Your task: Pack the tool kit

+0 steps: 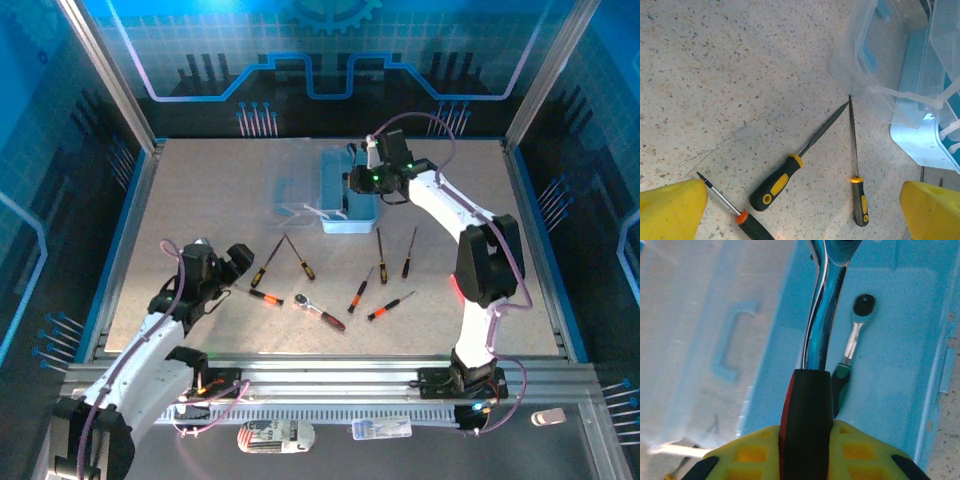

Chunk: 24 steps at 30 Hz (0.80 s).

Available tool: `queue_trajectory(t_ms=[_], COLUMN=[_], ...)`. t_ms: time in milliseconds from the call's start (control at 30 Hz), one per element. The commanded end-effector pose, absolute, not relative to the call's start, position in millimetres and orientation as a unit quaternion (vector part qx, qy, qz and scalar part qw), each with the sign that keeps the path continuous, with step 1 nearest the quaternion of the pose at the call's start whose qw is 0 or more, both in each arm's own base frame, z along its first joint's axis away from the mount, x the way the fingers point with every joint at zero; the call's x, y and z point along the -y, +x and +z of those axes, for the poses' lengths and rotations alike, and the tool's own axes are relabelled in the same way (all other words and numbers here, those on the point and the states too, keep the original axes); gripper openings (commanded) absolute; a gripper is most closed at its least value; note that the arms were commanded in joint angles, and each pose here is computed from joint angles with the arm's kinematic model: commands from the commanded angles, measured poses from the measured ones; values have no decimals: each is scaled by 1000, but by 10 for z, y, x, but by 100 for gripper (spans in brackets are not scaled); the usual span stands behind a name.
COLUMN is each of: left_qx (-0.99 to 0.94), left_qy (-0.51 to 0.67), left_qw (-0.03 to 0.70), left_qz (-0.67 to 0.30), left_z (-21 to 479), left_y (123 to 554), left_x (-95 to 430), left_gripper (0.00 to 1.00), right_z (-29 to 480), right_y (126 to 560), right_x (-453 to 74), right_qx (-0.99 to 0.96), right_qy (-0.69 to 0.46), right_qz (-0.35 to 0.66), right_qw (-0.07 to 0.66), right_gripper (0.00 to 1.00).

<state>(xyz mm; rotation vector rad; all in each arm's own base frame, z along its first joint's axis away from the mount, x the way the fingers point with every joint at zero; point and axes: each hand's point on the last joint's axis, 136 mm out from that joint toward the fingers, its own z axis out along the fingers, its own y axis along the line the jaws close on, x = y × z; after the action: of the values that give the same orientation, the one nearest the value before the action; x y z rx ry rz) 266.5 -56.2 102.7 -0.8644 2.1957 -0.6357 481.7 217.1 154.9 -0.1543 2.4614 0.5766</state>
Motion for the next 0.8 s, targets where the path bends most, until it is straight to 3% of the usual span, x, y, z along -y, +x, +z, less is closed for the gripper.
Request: queue_trajectory(t_ms=[0, 767], left_qx=[-847, -843], left_qy=[-320, -336], left_qw=[344, 345], left_qz=[-249, -239], left_z=[1088, 1087], left_y=[2652, 2627], left_x=[575, 518], left_gripper=[99, 99], right_z=[1486, 641], right_y=[4963, 5135], right_x=[-2013, -2060], right_qx=[-932, -966], right_qy=[-52, -37], right_qz=[195, 160], right_qw=[300, 201], right_gripper=[16, 18])
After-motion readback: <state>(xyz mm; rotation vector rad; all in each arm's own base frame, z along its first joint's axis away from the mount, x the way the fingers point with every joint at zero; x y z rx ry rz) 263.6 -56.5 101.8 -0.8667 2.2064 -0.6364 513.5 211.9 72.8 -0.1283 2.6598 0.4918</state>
